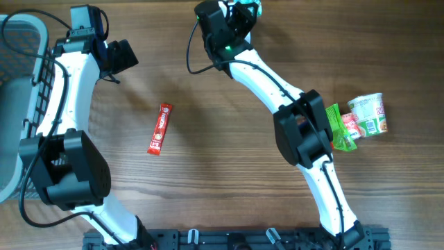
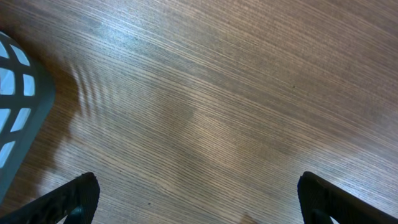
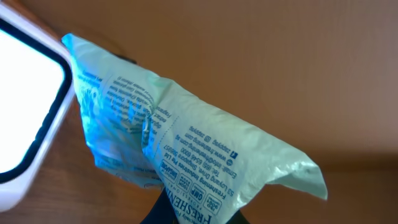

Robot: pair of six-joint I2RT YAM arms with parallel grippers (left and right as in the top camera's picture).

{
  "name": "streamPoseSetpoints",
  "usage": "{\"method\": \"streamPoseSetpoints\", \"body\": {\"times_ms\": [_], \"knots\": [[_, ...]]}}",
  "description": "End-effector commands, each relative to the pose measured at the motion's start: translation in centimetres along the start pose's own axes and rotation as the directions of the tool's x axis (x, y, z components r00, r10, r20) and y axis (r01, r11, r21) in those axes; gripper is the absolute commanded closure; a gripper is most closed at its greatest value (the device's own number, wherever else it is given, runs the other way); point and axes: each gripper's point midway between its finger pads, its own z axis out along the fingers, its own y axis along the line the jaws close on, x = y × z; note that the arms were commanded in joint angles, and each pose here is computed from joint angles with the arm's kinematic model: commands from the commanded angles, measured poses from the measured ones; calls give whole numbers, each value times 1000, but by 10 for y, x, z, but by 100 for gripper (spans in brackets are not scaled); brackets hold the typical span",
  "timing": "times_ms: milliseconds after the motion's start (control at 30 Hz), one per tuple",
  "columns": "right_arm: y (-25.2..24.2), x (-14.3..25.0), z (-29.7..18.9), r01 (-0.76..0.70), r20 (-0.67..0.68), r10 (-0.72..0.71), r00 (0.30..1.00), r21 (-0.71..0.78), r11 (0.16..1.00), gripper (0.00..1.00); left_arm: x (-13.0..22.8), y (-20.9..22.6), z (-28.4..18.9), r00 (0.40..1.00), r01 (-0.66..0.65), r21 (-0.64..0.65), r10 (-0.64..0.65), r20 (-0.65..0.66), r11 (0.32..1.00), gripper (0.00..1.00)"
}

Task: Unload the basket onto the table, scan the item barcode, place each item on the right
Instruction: 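Carry the mint-green snack to the white scanner with right gripper, then lower the mint-green snack onto the pile right of the table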

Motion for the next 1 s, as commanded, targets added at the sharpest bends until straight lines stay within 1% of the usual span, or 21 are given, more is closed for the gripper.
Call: {"method": "streamPoseSetpoints", "body": {"times_ms": [0,67,133,167,200,233,267,300,333,400,467,533,600,633,700,733,800,833,900,933,967], "knots": [[-120,2,-48,-279,51,279,959,1,960,96,-1,-1,-1,1000,3,6,-3,2,1000,0],[-150,25,-78,-359,38,367,929,-137,923,96,-1,-1,-1,1000,3,6,-3,2,1000,0],[-164,47,-98,-425,-3,437,899,-243,872,96,-1,-1,-1,1000,3,6,-3,3,1000,0],[-168,76,-117,-479,-90,483,871,-370,796,96,-1,-1,-1,1000,3,6,-3,2,1000,0],[-166,97,-125,-511,-165,493,854,-442,738,96,-1,-1,-1,1000,3,6,-3,2,1000,0],[-161,113,-130,-531,-232,485,843,-495,688,96,-1,-1,-1,1000,3,6,-3,2,1000,0],[-153,133,-134,-561,-321,463,826,-550,619,96,-1,-1,-1,1000,3,6,-3,2,1000,0],[-142,157,-137,-601,-433,418,799,-597,530,96,-1,-1,-1,1000,3,6,-3,3,1000,0],[-133,179,-137,-639,-526,364,769,-618,459,96,-1,-1,-1,1000,3,6,-3,2,1000,0],[-118,215,-124,-705,-649,290,703,-584,402,96,-1,-1,-1,1000,3,6,-3,2,1000,0],[-97,248,-112,-755,-739,219,637,-540,373,96,-1,-1,-1,1000,3,6,-3,3,1000,0],[-65,280,-106,-793,-813,132,568,-498,351,96,-1,-1,-1,1000,3,6,-3,2,1000,0],[-37,305,-103,-808,-850,65,522,-469,357,96,-1,-1,-1,1000,3,6,-3,2,1000,0],[-26,317,-103,-809,-862,39,505,-457,370,96,-1,-1,-1,1000,3,6,-3,3,1000,0],[-11,343,-98,-794,-881,9,474,-422,438,95,-1,-1,-1,1000,3,6,-3,2,1000,0],[-7,355,-95,-787,-896,14,444,-382,484,96,-1,-1,-1,1000,3,6,-3,2,1000,0],[4,368,-91,-782,-910,25,414,-342,521,94,-1,-1,-1,1000,3,6,-3,3,1000,0],[11,372,-92,-781,-911,17,412,-343,522,53,-1,-1,-1,1000,3,6,-3,2,1000,0],[13,375,-94,-777,-912,4,410,-347,526,37,-1,-1,-1,1000,3,6,-3,2,1000,0],[12,376,-93,-772,-912,6,411,-345,533,21,-1,-1,-1,1000,3,6,-3,2,1000,0],[10,376,-92,-768,-911,9,413,-343,541,0,-1,-1,-1,1000,3,6,-3,2,1000,0]]}}
